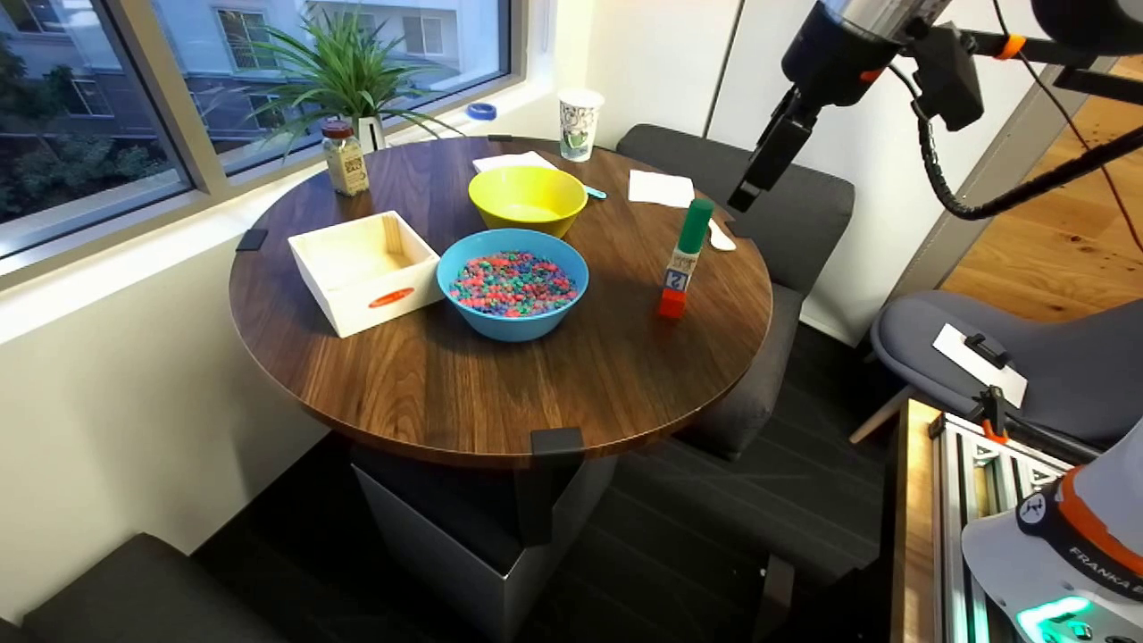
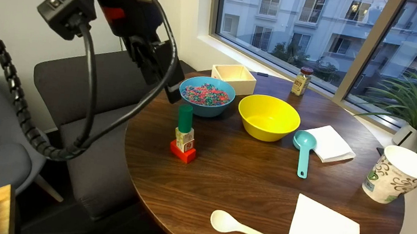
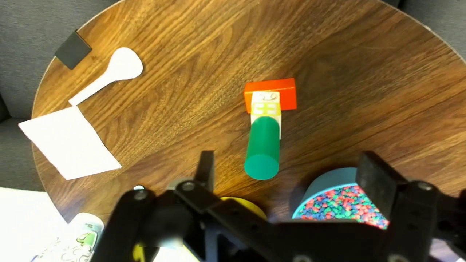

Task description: Lift the cylinder plush block, put it on the table, put the two dices and the rectangle blush block on top of the cylinder plush block

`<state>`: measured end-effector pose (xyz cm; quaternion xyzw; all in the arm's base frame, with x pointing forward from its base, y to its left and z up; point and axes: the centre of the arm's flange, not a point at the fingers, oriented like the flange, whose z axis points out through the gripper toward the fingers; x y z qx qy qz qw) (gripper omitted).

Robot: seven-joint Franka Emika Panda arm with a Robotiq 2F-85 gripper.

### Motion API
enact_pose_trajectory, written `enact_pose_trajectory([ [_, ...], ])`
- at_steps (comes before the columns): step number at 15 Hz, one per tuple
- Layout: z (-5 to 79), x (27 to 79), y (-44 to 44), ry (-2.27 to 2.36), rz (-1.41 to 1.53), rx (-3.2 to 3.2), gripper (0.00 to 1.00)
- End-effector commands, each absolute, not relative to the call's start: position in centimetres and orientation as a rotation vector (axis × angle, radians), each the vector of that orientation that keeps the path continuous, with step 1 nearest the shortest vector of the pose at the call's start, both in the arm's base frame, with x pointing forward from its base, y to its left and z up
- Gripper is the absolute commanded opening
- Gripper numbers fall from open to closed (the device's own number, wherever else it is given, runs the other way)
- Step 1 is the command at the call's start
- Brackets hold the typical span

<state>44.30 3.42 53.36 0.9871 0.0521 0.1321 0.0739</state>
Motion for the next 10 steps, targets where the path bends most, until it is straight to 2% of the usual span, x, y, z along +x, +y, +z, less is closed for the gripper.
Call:
enact_pose_trajectory([
  [1,51.4,45.1,2.6,0.106,0.396,2.994,1.0],
  [10,48.8,47.3,1.3,0.064,0.378,3.045,1.0],
])
